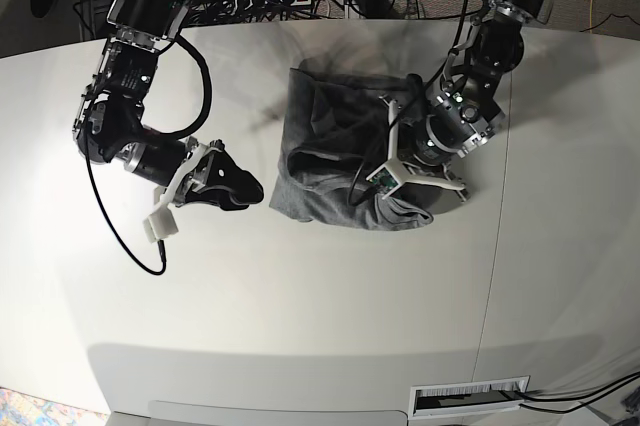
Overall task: Fold the T-shirt properly
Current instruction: 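Press and square the folded bundle with both grippers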
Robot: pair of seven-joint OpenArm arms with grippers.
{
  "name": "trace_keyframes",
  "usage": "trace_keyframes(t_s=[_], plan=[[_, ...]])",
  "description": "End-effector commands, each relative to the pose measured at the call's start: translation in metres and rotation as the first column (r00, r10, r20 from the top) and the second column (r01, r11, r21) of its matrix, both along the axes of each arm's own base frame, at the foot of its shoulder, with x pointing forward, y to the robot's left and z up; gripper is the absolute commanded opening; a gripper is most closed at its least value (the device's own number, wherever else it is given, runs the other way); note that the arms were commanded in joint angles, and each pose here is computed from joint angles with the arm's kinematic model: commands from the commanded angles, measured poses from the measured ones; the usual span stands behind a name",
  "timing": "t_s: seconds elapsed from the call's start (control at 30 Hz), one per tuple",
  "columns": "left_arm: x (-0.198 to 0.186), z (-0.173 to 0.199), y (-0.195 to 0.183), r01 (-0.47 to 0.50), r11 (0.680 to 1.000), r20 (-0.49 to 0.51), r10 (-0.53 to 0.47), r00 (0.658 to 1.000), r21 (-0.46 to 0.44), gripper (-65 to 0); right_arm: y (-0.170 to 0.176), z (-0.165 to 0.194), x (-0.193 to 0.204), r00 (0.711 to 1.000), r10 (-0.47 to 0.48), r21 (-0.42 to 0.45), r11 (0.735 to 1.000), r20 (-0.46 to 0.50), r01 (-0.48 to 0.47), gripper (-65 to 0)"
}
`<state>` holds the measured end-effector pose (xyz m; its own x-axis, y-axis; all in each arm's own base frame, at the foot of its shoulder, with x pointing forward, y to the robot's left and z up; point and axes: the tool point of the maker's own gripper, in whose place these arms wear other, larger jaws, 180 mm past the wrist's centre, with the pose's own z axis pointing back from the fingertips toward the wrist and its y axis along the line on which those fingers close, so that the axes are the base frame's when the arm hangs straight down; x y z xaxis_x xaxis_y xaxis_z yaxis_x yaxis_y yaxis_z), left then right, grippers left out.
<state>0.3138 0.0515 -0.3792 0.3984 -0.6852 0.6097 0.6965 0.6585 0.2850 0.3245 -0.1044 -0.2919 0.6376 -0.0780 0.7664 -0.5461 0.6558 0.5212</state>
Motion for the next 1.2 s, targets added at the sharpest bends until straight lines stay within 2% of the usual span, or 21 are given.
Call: trace_keyframes(t_s=[0.0,0.13,0.23,0.33,0.43,0.53,0.63,0.73,0.9,1.17], plan=[[0.012,0.019,0.005,-0.006,1.0,0.064,0.006,0.998,-0.004,-65.0,-0.001,0.018,0.008,0.998,-0.006,0.015,1.0,0.06,0.005,-47.0],[0.02,0.034,0.04,-0.099,0.991,0.129,0.087,0.988,0.091,-65.0,-0.001,0.018,0.008,0.998,-0.005,0.016,1.0,0.06,0.004,-64.6],[0.018,0.037,0.066,-0.163,0.974,0.136,0.142,0.981,0.16,-65.0,-0.001,0.018,0.008,0.998,-0.005,0.017,1.0,0.06,0.004,-65.0],[0.002,0.023,0.076,-0.159,0.972,0.083,0.147,0.986,0.175,-65.0,0.002,0.019,0.008,0.998,0.0,0.027,1.0,0.063,-0.001,-65.0],[-0.024,0.004,0.064,-0.129,0.987,-0.036,0.133,0.991,0.091,-65.0,0.017,0.017,0.004,0.997,0.052,0.022,0.998,0.056,-0.053,-65.0],[-0.048,-0.009,0.049,-0.111,0.994,-0.133,0.11,0.985,0.006,-65.0,0.04,-0.001,-0.004,0.99,0.141,-0.059,0.988,0.013,-0.14,-65.0],[-0.062,-0.014,0.036,-0.1,0.992,-0.15,0.089,0.985,-0.072,-65.0,0.056,-0.031,-0.014,0.974,0.219,-0.218,0.949,-0.06,-0.227,-65.0],[-0.071,-0.016,0.028,-0.09,0.988,-0.138,0.072,0.988,-0.127,-65.0,0.07,-0.044,-0.016,0.964,0.258,-0.31,0.913,-0.061,-0.264,-65.0],[-0.087,-0.021,0.02,-0.084,0.98,-0.141,0.059,0.988,-0.18,-65.0,0.11,-0.049,-0.04,0.914,0.397,-0.292,0.868,-0.078,-0.402,-65.0],[-0.091,-0.024,0.021,-0.086,0.981,-0.15,0.06,0.987,-0.176,-65.0,0.16,-0.059,-0.084,0.803,0.586,-0.283,0.756,-0.108,-0.59,-65.0]])
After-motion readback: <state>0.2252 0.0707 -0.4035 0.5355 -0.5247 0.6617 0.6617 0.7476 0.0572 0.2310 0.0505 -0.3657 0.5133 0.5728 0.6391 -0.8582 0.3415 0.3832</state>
